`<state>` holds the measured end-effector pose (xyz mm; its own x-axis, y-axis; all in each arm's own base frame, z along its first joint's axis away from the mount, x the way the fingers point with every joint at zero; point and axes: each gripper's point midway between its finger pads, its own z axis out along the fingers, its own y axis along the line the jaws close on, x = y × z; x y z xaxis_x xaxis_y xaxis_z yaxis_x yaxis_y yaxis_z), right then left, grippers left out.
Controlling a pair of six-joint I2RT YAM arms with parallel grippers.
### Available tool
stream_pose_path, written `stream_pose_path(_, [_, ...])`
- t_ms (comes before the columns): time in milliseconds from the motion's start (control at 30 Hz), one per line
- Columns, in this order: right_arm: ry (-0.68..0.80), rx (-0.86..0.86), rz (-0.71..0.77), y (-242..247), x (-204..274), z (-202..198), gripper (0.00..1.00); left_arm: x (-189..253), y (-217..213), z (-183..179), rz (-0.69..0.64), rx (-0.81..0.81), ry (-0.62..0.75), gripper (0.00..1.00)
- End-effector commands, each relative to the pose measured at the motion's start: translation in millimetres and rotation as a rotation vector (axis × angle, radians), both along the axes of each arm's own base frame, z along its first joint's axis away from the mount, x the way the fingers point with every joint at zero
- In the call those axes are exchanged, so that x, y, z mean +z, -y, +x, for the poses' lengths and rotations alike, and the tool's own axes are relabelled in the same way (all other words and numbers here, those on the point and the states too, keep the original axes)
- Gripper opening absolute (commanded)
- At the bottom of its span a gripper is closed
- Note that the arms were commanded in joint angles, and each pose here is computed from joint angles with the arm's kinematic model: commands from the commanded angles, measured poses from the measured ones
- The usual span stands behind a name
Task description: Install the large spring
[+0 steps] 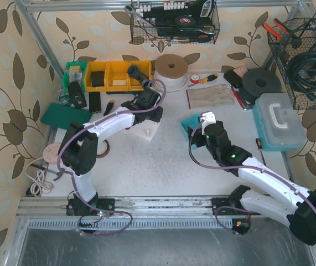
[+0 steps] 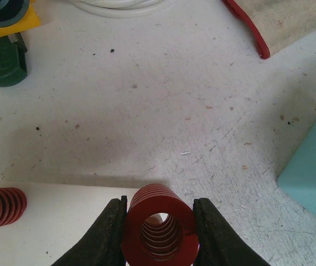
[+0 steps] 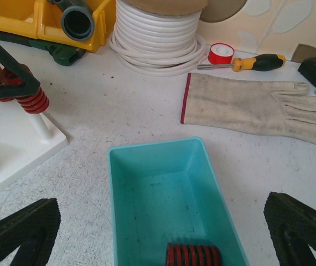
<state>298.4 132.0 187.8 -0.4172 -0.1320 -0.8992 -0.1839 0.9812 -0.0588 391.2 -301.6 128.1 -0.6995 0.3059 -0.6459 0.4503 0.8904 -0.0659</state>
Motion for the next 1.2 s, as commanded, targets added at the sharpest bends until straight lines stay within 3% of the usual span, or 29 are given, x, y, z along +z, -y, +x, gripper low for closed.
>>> stream_pose_path(0, [0.005,-0.006,0.01,0.3,-1.1,2.2,0.99,-6.3,-0.2,-1.3,0.035,0.003,-0.007,0.0])
stream_pose_path(333, [0.005,-0.008,0.007,1.1,-1.7,2.6,0.99,17.3,-4.0,-0.5,0.05,0.006,0.014,0.0])
stream_pose_path(1033, [-0.002,0.001,0.008,0.1,-2.6,2.9,0.99,-29.8,-3.1,-2.6,0.092,0.008,-0.06,0.0])
stream_pose_path(1167, [-0.005,-0.001,0.005,0.4,-3.9,3.1,0.99,-35.8,-3.6,-1.8,0.099,0.012,-0.068,0.1])
